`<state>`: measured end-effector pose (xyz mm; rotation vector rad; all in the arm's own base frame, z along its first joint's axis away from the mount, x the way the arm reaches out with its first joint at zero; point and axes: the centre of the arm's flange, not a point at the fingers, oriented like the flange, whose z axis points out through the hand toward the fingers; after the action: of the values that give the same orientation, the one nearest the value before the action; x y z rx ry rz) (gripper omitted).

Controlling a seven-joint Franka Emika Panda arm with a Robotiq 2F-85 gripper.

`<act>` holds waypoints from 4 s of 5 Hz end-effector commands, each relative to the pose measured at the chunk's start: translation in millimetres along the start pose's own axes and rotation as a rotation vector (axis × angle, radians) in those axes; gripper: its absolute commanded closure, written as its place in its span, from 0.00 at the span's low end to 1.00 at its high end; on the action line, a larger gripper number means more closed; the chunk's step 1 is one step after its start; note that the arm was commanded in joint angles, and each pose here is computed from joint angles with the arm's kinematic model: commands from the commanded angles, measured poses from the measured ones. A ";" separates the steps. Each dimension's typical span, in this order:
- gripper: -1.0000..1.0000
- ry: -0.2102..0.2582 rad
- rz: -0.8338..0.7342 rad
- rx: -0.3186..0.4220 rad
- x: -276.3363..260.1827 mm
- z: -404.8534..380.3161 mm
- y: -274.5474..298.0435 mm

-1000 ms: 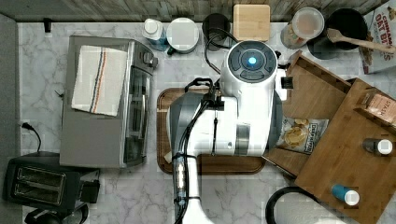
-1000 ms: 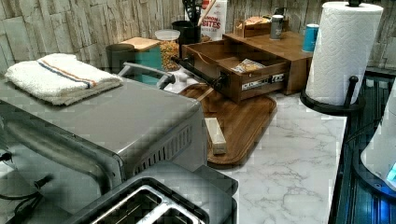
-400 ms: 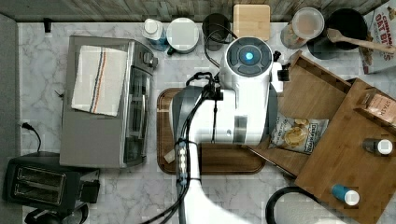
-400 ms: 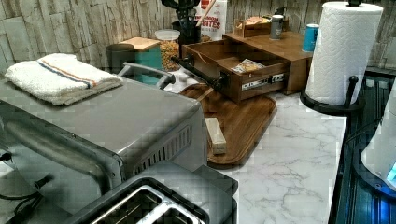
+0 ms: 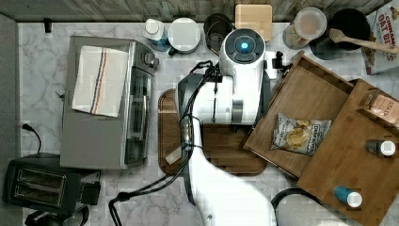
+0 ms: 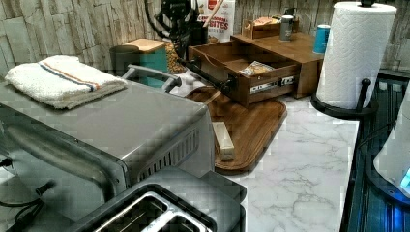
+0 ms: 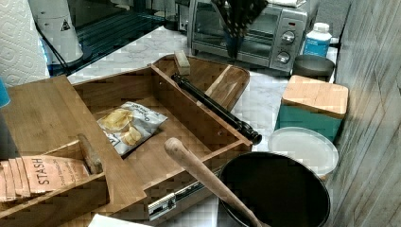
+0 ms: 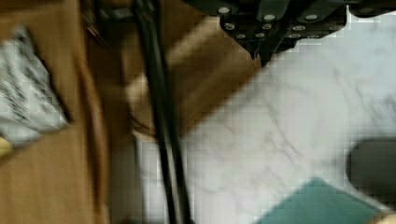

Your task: Close the drawer.

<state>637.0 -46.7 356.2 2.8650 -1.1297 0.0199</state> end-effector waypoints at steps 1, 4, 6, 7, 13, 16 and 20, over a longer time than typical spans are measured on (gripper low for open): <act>1.00 0.075 -0.018 -0.042 29.0 33.4 -22.4; 1.00 0.137 -0.085 -0.048 43.7 56.4 -2.6; 1.00 0.041 -0.123 -0.070 67.9 69.7 36.7; 1.00 0.043 -0.133 -0.064 73.1 75.0 73.1; 1.00 -0.085 -0.084 -0.161 141.3 107.6 304.8; 1.00 0.051 0.010 -0.295 115.6 82.2 408.6; 1.00 0.050 0.010 -0.295 115.5 82.4 408.8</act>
<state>536.7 -264.7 250.5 2.8015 -0.6524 -0.1080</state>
